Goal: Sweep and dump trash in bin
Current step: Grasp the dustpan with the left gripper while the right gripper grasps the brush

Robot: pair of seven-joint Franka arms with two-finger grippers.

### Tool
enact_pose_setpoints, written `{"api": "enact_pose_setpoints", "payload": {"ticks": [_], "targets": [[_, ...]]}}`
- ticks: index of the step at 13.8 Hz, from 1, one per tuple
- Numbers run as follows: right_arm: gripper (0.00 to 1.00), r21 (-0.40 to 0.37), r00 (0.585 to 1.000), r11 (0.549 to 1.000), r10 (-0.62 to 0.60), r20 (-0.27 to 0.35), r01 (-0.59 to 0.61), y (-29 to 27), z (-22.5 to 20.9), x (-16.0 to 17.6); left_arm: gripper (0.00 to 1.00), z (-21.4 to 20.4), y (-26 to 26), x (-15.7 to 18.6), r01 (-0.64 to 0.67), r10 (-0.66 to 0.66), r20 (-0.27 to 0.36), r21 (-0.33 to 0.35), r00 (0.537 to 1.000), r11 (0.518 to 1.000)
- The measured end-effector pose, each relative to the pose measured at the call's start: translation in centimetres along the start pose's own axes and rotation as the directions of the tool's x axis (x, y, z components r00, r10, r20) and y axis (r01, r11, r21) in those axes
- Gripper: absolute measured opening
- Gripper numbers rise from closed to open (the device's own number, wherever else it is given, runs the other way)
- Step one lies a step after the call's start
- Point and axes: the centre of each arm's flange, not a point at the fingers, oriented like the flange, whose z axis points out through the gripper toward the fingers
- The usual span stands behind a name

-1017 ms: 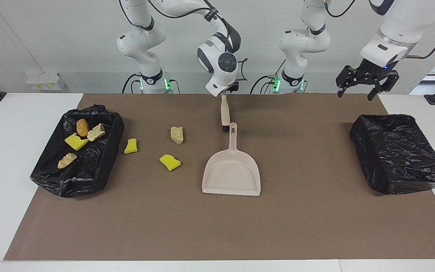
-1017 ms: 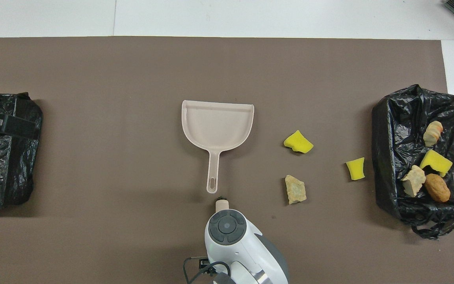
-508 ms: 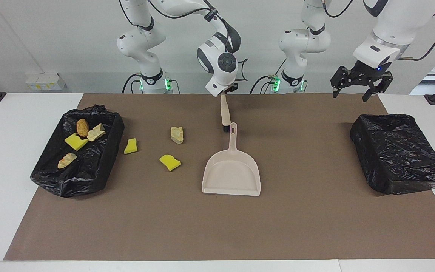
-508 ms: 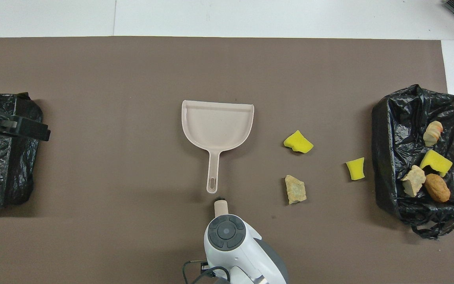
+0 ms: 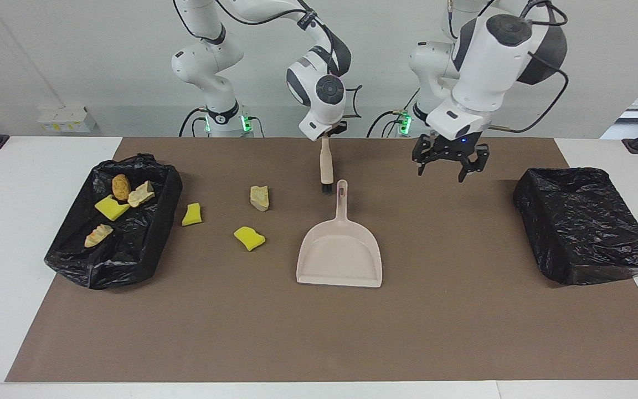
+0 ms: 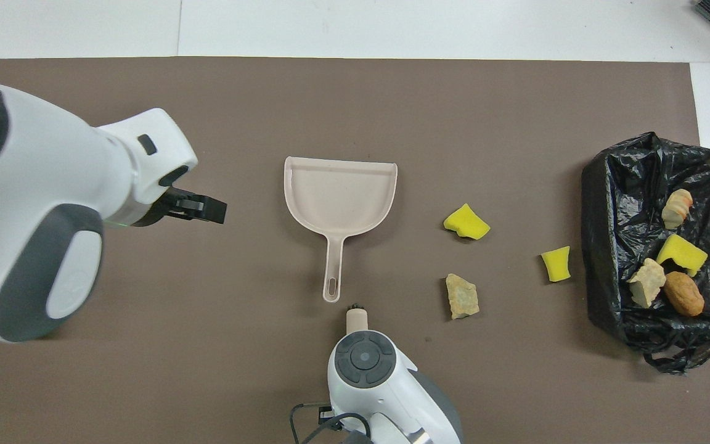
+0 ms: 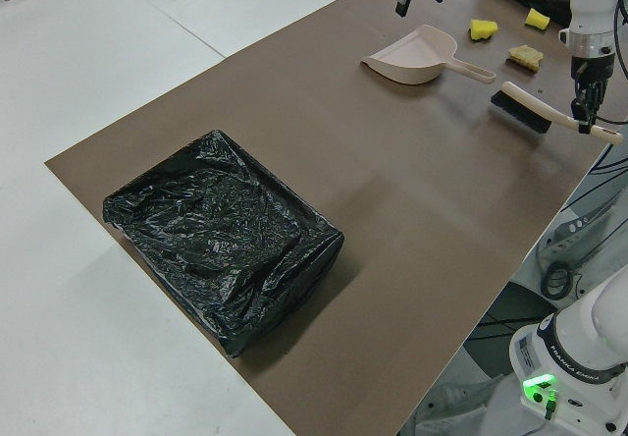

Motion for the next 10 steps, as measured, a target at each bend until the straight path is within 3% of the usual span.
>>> {"api": "enact_pose_setpoints", "payload": {"ticks": [5, 10], "targets": [[0.26, 0.030, 0.992, 0.992, 0.122, -0.030, -0.121, 8.7, -6.8, 3.3, 1.00, 8.9, 9.4, 0.0, -0.001, 0.001, 0.040, -0.007, 0.999, 1.000], [0.26, -0.129, 0.991, 0.987, 0.084, -0.105, -0.097, 17.2, -10.3, 8.1, 1.00, 15.5, 16.1, -2.1, 0.000, 0.000, 0.040, -0.015, 0.999, 1.000]]}}
